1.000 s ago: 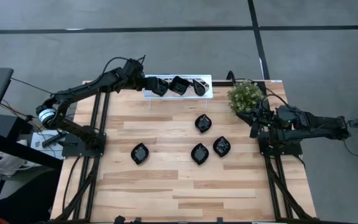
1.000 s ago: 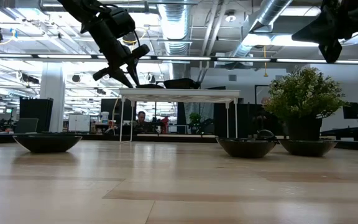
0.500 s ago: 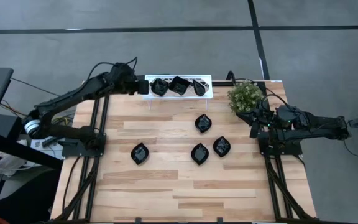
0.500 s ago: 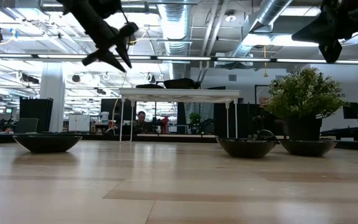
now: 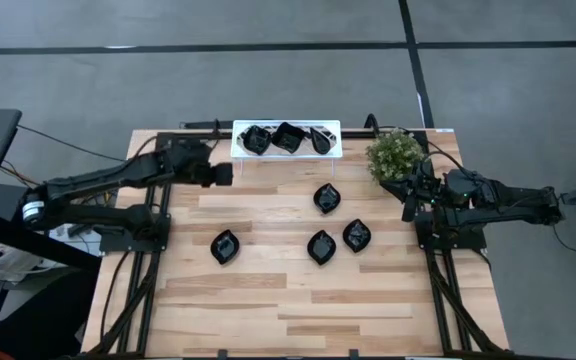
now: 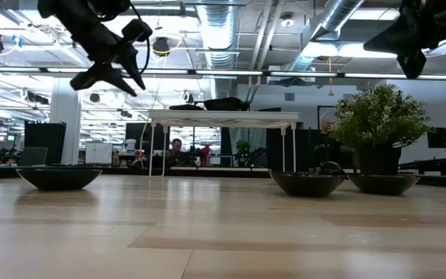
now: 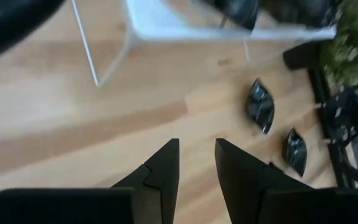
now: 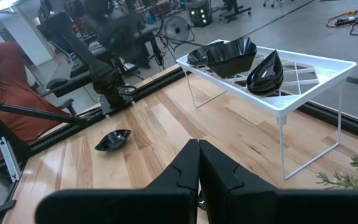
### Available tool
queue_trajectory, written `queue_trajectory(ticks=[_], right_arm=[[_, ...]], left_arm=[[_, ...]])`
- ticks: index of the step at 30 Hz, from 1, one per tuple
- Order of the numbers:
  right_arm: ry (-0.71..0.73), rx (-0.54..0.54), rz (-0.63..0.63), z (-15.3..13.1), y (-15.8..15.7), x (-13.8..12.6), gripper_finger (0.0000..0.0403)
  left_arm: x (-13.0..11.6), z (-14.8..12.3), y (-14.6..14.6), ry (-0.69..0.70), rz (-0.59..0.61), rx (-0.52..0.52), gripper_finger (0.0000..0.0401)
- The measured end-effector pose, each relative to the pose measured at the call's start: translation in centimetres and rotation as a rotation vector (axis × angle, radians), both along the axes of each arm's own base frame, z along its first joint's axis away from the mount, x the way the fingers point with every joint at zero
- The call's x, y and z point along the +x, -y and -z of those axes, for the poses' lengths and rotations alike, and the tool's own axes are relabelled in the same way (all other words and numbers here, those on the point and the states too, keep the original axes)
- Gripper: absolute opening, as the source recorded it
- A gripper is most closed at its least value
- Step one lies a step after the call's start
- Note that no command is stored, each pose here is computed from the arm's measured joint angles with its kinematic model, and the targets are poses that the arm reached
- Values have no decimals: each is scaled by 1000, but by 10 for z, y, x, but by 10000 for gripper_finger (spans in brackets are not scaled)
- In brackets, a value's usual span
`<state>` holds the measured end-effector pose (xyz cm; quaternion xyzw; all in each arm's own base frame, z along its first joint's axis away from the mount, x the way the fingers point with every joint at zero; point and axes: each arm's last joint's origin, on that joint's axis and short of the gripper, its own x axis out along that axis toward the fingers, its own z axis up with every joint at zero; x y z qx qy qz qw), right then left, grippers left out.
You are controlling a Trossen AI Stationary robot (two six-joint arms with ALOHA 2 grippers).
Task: Pick & Place Mini shaped plates
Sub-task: Stack the leaf-shaped plate on top of the other leaf-shaped plate on the shelf
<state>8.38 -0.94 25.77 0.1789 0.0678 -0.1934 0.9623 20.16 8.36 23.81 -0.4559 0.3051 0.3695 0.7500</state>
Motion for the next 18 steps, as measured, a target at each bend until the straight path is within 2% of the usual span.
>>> queue_trajectory(ticks=[5, 18], right_arm=[[0, 0, 0, 0, 0, 0, 1], [0, 0, 0, 0, 0, 0, 1]], left_arm=[[3, 13, 19, -19, 1, -35, 104], [8, 18, 44, -8, -39, -9, 104]])
